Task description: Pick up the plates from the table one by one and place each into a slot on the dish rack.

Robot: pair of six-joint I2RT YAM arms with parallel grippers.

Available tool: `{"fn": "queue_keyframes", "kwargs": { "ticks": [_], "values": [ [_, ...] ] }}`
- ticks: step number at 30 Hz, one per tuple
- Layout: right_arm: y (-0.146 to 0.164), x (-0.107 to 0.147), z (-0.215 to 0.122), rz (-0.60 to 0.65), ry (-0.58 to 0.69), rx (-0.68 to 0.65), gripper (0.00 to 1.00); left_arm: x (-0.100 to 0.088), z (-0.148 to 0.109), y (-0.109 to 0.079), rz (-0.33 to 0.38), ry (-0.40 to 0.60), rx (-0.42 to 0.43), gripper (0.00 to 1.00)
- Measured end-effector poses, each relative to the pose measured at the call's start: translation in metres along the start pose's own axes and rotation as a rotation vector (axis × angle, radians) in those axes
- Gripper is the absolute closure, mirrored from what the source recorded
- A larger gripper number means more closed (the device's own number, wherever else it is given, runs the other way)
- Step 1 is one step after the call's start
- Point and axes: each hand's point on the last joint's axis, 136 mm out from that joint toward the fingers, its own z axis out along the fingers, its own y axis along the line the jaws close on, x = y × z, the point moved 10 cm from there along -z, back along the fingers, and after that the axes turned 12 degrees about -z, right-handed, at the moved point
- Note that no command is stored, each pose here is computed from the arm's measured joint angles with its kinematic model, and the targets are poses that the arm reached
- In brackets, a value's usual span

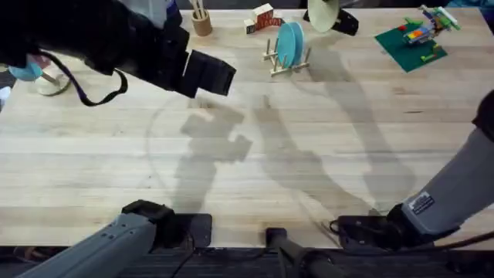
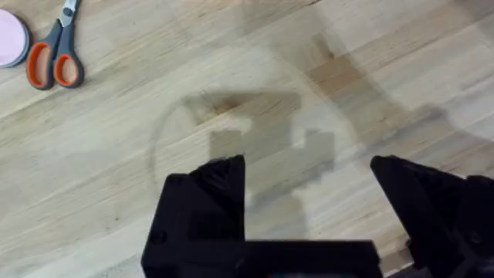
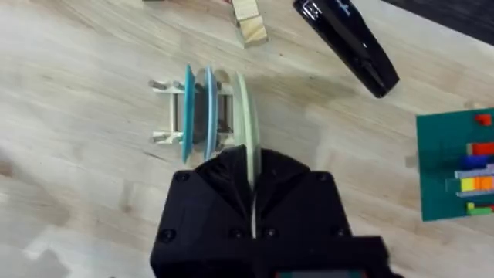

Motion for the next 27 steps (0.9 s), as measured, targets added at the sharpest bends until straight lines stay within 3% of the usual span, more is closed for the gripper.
{"fn": "queue_keyframes", "kwargs": {
  "ticks": [27],
  "values": [
    [0.002, 0.006, 0.079, 0.022, 0.094, -0.071, 0.972, 0.000, 0.000, 0.000, 0.000, 0.000, 0.000, 0.006]
  ]
}}
